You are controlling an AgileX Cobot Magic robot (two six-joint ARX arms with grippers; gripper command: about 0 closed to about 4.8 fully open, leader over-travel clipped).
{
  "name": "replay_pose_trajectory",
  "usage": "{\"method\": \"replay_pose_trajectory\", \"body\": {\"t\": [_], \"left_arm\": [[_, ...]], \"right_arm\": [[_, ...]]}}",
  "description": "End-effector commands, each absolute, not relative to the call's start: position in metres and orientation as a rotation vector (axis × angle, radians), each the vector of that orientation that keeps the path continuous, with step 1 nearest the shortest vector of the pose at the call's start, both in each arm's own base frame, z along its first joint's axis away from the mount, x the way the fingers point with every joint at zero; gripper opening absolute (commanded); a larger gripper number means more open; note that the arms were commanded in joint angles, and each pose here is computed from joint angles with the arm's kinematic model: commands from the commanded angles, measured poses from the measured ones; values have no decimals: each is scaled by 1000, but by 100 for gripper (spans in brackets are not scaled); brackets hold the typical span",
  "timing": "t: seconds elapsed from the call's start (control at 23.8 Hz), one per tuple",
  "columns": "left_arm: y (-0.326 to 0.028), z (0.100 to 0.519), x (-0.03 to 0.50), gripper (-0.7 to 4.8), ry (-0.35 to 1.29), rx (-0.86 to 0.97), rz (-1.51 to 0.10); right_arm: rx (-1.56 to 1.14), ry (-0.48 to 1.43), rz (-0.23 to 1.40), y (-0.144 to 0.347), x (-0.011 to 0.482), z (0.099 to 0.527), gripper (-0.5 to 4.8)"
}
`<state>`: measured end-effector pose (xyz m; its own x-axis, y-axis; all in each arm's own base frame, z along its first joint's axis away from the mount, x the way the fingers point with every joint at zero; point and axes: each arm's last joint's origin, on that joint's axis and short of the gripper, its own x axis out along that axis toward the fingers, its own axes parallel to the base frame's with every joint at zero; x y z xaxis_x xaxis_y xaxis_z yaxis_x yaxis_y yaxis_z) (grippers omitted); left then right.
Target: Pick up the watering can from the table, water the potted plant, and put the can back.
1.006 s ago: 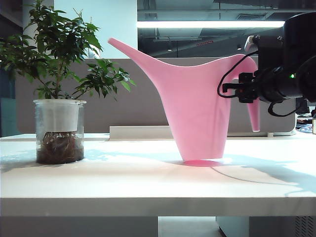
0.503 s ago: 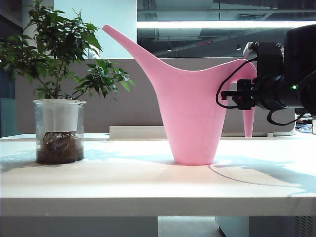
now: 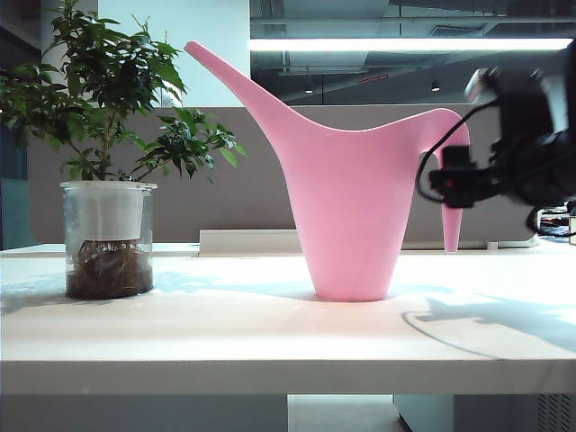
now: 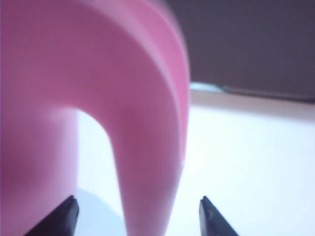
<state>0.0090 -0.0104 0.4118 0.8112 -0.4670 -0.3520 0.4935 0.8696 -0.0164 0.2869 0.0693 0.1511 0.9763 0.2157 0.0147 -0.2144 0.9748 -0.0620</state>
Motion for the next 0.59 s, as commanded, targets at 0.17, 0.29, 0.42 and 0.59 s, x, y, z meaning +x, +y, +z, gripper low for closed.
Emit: {"method": "replay_pose_trajectory", "body": {"t": [0.17, 0.29, 0.42, 0.59], "left_arm": [[-10, 413, 9, -5, 345, 79, -517], [-10, 413, 9, -5, 345, 79, -517], [-10, 413, 9, -5, 345, 79, -518], [-10, 413, 9, -5, 346, 79, -517]], "right_arm": [[-54, -79, 210, 56, 233, 166, 281], [-51, -96, 211, 50, 207, 166, 122], [-47, -131, 208, 42, 175, 164, -6], [-34, -143, 212, 36, 150, 167, -6]]}}
